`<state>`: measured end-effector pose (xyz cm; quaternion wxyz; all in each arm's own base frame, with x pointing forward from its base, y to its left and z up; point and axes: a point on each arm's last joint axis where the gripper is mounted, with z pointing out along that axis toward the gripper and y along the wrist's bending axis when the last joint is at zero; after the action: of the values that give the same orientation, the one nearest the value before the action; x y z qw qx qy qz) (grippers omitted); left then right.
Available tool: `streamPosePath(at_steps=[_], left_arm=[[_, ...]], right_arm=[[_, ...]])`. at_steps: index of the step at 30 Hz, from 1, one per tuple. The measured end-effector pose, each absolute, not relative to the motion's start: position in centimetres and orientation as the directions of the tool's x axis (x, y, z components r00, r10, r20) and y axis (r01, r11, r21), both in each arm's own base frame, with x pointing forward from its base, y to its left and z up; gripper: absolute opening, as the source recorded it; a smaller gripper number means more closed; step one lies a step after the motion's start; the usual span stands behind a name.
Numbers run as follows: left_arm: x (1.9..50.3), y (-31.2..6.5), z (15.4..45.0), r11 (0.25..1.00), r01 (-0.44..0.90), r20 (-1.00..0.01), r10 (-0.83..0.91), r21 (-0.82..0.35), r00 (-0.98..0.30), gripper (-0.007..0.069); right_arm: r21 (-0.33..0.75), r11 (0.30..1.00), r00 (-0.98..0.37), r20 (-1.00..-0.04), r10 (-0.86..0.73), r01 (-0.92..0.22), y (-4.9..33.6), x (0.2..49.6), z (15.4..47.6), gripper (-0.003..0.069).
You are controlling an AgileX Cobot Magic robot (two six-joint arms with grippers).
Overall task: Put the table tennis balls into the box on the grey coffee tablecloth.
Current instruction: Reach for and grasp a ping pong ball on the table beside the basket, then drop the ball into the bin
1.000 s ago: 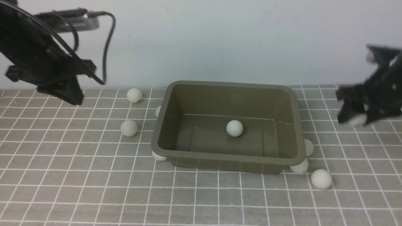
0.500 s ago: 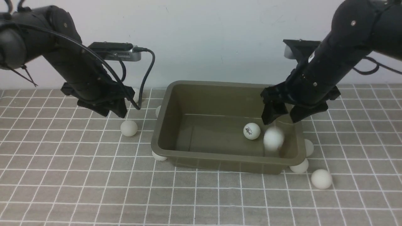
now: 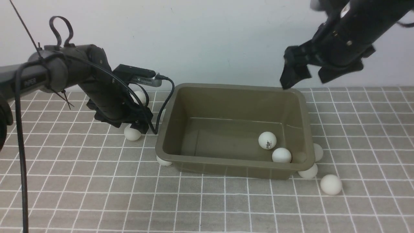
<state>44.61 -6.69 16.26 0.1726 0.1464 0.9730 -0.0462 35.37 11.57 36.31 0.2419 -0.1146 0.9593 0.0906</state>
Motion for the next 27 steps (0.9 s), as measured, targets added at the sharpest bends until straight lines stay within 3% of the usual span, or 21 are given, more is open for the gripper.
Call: streamPosePath(at_steps=[6, 9, 14, 17, 19, 21, 22, 24, 25, 27], left_arm=[[44.8, -6.5, 15.2, 0.95, 0.313, -0.333, 0.292, -0.012, -0.897, 0.0479], [44.9, -6.5, 15.1, 0.952, 0.306, -0.335, 0.284, -0.013, -0.899, 0.0354], [44.6, -6.6, 15.2, 0.95, 0.311, -0.301, 0.291, -0.02, -0.908, 0.0353], [44.2, -6.7, 16.5, 0.948, 0.316, -0.22, 0.301, -0.037, -0.928, 0.0353], [44.0, -6.7, 21.6, 0.947, 0.319, -0.25, 0.301, -0.035, -0.92, 0.0353], [43.8, -6.7, 23.7, 0.947, 0.321, -0.281, 0.3, -0.031, -0.912, 0.0353], [43.0, -6.9, 28.7, 0.945, 0.325, -0.37, 0.29, -0.033, -0.883, 0.0353], [42.2, -7.1, 31.3, 0.943, 0.328, -0.421, 0.275, -0.058, -0.864, 0.0353], [40.9, -7.5, 34.7, 0.934, 0.34, -0.498, 0.246, -0.108, -0.832, 0.0353], [39.7, -8.6, 37.1, 0.911, 0.374, -0.557, 0.222, -0.175, -0.8, 0.0353]], right_arm=[[0.057, 0.963, -0.799, -0.573, -0.185, -0.264, 10.3, 33.0, 40.0, 0.0629], [0.054, 0.963, -0.779, -0.6, -0.181, -0.265, 9.9, 31.9, 41.3, 0.0606], [0.039, 0.964, -0.747, -0.64, -0.179, -0.264, 9.3, 30.4, 43.0, 0.0538], [0.01, 0.968, -0.731, -0.658, -0.181, -0.249, 8.7, 29.4, 43.7, 0.047], [-0.013, 0.977, -0.75, -0.639, -0.172, -0.213, 7.3, 28.9, 43.0, 0.038], [-0.019, 0.981, -0.769, -0.619, -0.162, -0.192, 6.6, 28.8, 42.2, 0.0342], [-0.027, 0.989, -0.813, -0.566, -0.134, -0.145, 4.8, 28.8, 40.3, 0.0274], [-0.027, 0.993, -0.848, -0.519, -0.11, -0.113, 3.7, 28.8, 38.7, 0.0237], [-0.013, 0.998, -0.892, -0.448, -0.056, -0.056, 1.9, 28.8, 36.3, 0.0185], [0.01, 1.0, -0.935, -0.354, -0.011, -0.016, 0.4, 28.3, 33.2, 0.014]])
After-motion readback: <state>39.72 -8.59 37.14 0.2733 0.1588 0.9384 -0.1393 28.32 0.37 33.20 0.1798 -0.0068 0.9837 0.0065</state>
